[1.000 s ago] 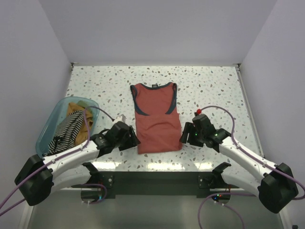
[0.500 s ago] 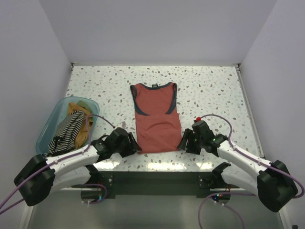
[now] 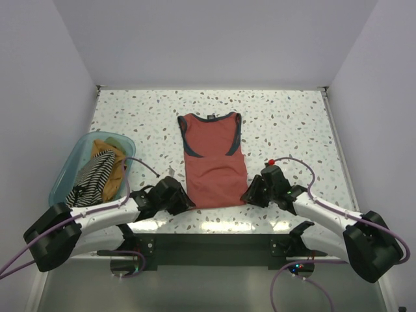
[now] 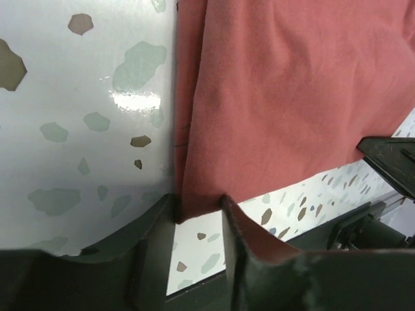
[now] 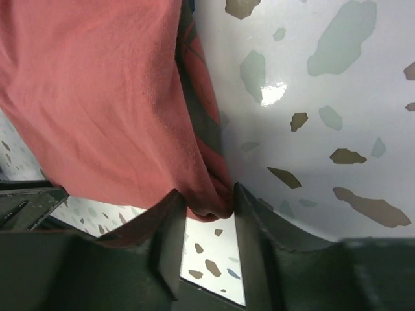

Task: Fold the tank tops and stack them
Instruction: Fold the tank top

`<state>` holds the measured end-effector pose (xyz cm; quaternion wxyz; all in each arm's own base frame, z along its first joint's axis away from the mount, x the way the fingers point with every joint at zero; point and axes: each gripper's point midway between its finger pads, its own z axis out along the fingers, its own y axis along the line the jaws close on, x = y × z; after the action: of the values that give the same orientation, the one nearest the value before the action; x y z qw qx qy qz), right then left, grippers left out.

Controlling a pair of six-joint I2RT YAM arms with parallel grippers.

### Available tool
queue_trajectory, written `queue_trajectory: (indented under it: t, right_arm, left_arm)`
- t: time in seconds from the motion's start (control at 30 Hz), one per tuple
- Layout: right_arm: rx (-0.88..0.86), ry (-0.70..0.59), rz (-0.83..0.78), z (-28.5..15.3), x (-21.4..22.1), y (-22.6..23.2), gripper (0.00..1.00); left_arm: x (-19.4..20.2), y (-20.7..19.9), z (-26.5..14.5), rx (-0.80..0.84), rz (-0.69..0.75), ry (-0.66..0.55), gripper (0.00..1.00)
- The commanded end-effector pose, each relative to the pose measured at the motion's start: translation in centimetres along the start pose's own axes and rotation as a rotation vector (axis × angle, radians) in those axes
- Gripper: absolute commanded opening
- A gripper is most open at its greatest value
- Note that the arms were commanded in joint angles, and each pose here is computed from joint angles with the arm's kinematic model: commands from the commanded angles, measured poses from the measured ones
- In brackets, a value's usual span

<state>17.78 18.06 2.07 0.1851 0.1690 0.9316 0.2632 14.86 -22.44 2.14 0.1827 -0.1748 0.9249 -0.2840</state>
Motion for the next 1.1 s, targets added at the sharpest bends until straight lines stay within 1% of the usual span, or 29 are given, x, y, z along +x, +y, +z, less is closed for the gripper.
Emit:
queue_trajectory:
  t: [0.0, 0.03, 0.1, 0.13, 0.17, 0.2, 0.23, 0.27, 0.3, 0.4, 0.5, 0.6, 0.63, 0.67, 0.7, 0.77, 0.8, 0.83, 0.87, 0.93, 0.97, 1.03, 1.07]
  right_arm:
    - [0.065, 0.006, 0.009, 0.5, 0.7, -2.1, 0.35]
    - [0.067, 0.006, 0.004, 0.5, 0.8, -2.1, 0.34]
    - [0.076, 0.002, -0.012, 0.3, 0.7, -2.3, 0.32]
    - [0.079, 0.004, -0.019, 0.2, 0.7, -2.3, 0.31]
    - [0.08, 0.002, -0.027, 0.1, 0.6, -2.3, 0.29]
    - [0.094, 0.002, -0.048, 0.0, 0.5, -2.5, 0.22]
    - [0.098, 0.002, -0.061, -0.1, 0.4, -2.5, 0.18]
    - [0.103, 0.004, -0.078, -0.2, 0.4, -2.5, 0.13]
    - [0.117, 0.01, -0.116, -0.6, 0.2, -2.6, 0.05]
    - [0.119, 0.048, -0.198, -1.3, 0.4, -2.3, 0.0]
    - [0.13, 0.097, -0.289, -2.3, 1.6, -2.3, 0.0]
    - [0.128, 0.14, -0.313, -3.0, 3.0, -2.2, 0.0]
    - [0.106, 0.149, -0.344, -3.5, 3.8, -1.8, 0.0]
    - [0.109, 0.15, -0.355, -3.7, 4.3, -1.8, 0.0]
    - [0.118, 0.165, -0.344, -4.1, 5.1, -2.1, 0.0]
    - [0.085, 0.173, -0.377, -5.0, 6.4, -1.5, 0.0]
    - [0.099, 0.181, -0.361, -5.6, 6.9, -1.8, 0.0]
    - [0.087, 0.187, -0.383, -6.1, 7.6, -1.6, 0.0]
    - [0.045, 0.162, -0.38, -7.0, 7.4, -0.6, 0.0]
    - [0.049, 0.138, -0.371, -8.0, 7.0, -0.4, 0.0]
    - [0.018, 0.107, -0.367, -8.8, 6.3, 1.0, 0.0]
    - [0.028, 0.06, -0.371, -9.6, 5.1, 1.8, 0.0]
    - [0.004, 0.036, -0.368, -10.2, 4.4, 3.1, 0.0]
  left_arm:
    - [0.3, 2.6, 0.5, -0.108, 0.006, -0.01, 0.37]
    - [0.2, 2.5, 0.6, -0.105, 0.006, -0.014, 0.31]
    - [0.2, 2.7, 0.6, -0.11, 0.013, -0.015, 0.24]
    - [0.1, 2.5, 0.7, -0.105, 0.016, -0.019, 0.17]
    - [0.1, 2.4, 0.7, -0.103, 0.02, -0.016, 0.14]
    - [0.1, 2.5, 0.8, -0.106, 0.029, -0.017, 0.11]
    - [0.0, 2.4, 0.8, -0.105, 0.037, -0.017, 0.03]
    - [-0.1, 2.2, 0.7, -0.1, 0.044, -0.017, 0.0]
    - [-0.1, 2.1, 0.6, -0.099, 0.065, -0.017, 0.0]
    - [0.0, 1.6, 0.3, -0.092, 0.112, -0.001, 0.0]
    - [0.7, 1.5, -0.5, -0.095, 0.152, 0.017, 0.0]
    - [2.1, 1.7, -1.4, -0.098, 0.179, 0.054, 0.0]
    - [2.5, 2.0, -1.8, -0.111, 0.186, 0.064, 0.0]
    - [3.3, 1.5, -2.3, -0.095, 0.211, 0.079, 0.0]
    - [3.5, 1.4, -2.6, -0.098, 0.205, 0.074, 0.0]
    - [5.0, 0.7, -3.8, -0.09, 0.223, 0.099, 0.0]
    - [5.2, 0.4, -4.1, -0.089, 0.23, 0.089, 0.0]
    - [5.4, -0.2, -5.0, -0.093, 0.235, 0.086, 0.0]
    - [6.3, -0.5, -5.7, -0.086, 0.239, 0.093, 0.0]
    - [6.0, -1.2, -6.6, -0.089, 0.241, 0.067, 0.0]
    - [5.8, -1.8, -7.1, -0.076, 0.232, 0.057, 0.0]
    - [4.6, -3.3, -7.8, -0.052, 0.225, 0.0, 0.0]
    - [4.0, -3.8, -8.0, -0.047, 0.224, -0.026, 0.0]
